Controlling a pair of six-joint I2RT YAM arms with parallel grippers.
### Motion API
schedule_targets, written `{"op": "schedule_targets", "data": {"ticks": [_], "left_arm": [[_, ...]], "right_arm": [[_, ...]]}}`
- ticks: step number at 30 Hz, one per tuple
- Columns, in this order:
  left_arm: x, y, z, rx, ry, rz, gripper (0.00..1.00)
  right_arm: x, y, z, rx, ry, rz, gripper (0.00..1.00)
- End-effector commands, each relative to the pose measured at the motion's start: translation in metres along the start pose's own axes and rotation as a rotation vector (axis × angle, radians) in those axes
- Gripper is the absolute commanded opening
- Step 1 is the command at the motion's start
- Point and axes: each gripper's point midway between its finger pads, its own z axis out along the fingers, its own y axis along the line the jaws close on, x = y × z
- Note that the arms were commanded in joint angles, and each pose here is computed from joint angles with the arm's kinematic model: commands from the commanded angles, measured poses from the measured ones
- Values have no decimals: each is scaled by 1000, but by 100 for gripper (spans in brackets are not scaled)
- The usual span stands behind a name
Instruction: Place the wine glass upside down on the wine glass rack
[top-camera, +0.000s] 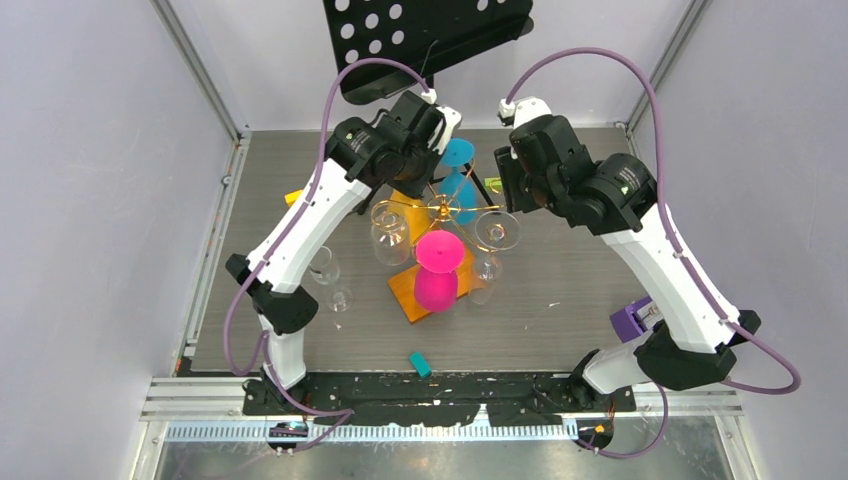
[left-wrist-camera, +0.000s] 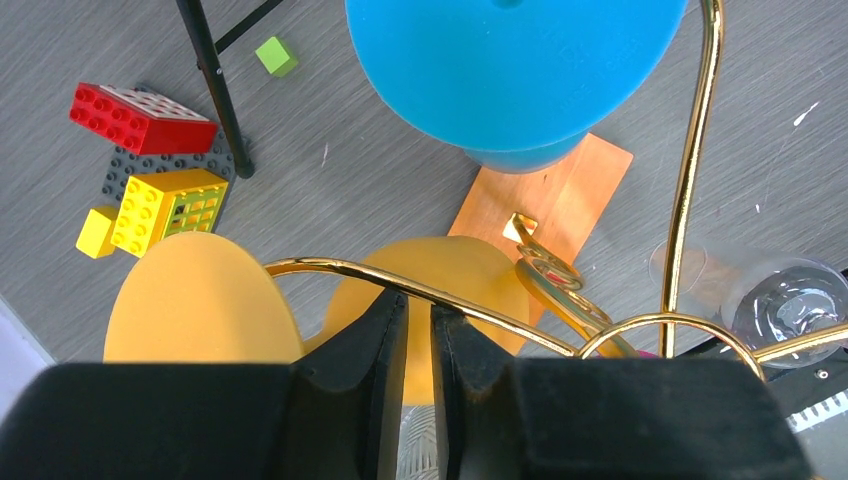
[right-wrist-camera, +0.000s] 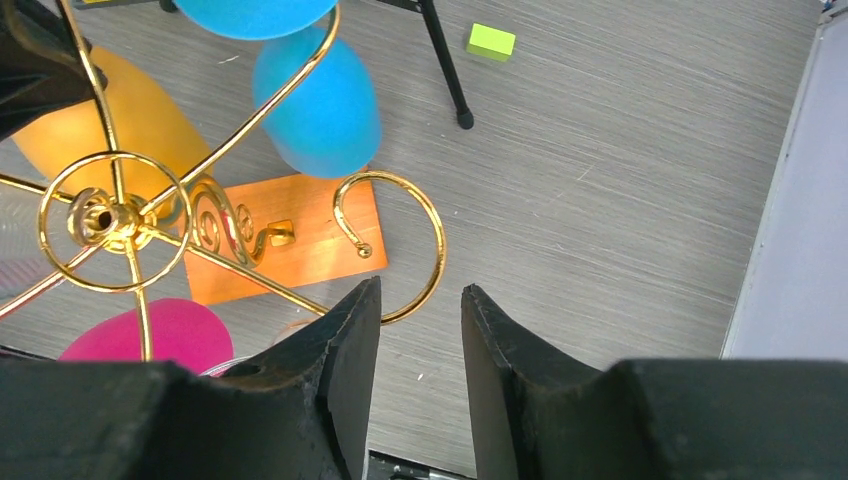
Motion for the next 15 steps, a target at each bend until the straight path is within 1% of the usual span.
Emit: {"op": "schedule_targets", "data": {"ticks": [1,9,15], "left_arm": [[-23,6,-6,-9,-107,-36,18],[-22,5,-5,-4,-105,-43,18],[-23,3,-4,5,-106,-46,18]], "right_arm": [[-11,-9,1,15,-23,9,42],[-6,-10,21,10,17,-5,39],[5,-4,29,-16,59,-28,36]]}}
